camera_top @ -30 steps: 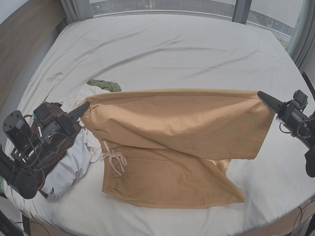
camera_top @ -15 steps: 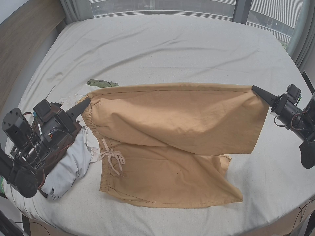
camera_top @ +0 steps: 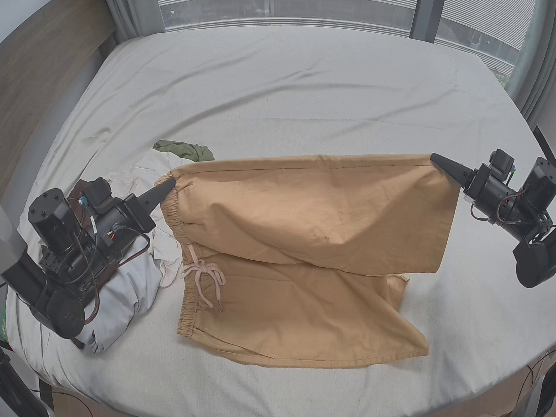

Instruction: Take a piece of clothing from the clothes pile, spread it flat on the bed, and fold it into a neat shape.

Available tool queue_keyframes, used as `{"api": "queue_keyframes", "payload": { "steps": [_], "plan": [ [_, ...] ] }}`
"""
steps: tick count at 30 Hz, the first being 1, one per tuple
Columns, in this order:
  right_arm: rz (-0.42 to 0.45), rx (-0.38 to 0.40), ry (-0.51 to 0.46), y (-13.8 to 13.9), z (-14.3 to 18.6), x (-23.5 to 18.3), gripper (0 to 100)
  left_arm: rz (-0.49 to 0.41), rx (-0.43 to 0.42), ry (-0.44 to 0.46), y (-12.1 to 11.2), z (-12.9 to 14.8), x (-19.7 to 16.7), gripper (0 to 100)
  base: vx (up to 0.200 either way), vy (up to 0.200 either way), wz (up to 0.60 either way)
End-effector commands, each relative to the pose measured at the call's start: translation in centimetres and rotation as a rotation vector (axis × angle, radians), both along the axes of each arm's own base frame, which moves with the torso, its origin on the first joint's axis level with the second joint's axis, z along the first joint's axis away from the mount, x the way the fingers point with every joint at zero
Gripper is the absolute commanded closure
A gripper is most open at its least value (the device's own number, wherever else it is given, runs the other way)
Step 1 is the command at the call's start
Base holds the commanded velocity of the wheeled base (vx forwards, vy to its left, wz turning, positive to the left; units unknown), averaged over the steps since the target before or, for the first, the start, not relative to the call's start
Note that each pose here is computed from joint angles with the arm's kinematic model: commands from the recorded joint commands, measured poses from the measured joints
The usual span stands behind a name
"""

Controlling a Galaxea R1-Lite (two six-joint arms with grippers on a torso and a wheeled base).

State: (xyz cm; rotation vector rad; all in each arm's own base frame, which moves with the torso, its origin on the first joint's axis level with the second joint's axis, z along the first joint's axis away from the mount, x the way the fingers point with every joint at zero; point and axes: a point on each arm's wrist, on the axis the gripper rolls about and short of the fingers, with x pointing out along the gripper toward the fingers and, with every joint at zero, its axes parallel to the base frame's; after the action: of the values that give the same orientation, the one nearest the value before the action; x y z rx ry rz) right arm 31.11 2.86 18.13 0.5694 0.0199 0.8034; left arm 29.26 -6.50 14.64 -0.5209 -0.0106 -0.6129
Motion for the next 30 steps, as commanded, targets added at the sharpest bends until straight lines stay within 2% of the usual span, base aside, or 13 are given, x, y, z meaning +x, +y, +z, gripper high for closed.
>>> {"api": "queue_keyframes", "payload": {
  "steps": [1, 12, 21, 30],
  "plan": [
    [0.002, -0.001, 0.020, 0.1, -0.9, 1.3, 100, 0.001, 0.001, 0.016, -0.2, -0.8, 1.0, 100, 0.000, 0.000, 0.00],
    [0.005, 0.004, 0.013, 0.3, -0.7, 4.1, 100, 0.009, -0.003, 0.019, -0.4, -1.7, 3.3, 100, 0.000, 0.000, 0.00],
    [0.023, 0.031, 0.032, 0.7, -0.7, 6.2, 100, -0.003, -0.097, 0.012, -0.4, -0.7, 4.6, 100, 0.000, 0.000, 0.00],
    [0.016, 0.031, 0.054, 0.6, -1.2, 8.3, 100, 0.033, -0.096, 0.038, 0.5, -2.3, 6.4, 100, 0.000, 0.000, 0.00]
  ]
}}
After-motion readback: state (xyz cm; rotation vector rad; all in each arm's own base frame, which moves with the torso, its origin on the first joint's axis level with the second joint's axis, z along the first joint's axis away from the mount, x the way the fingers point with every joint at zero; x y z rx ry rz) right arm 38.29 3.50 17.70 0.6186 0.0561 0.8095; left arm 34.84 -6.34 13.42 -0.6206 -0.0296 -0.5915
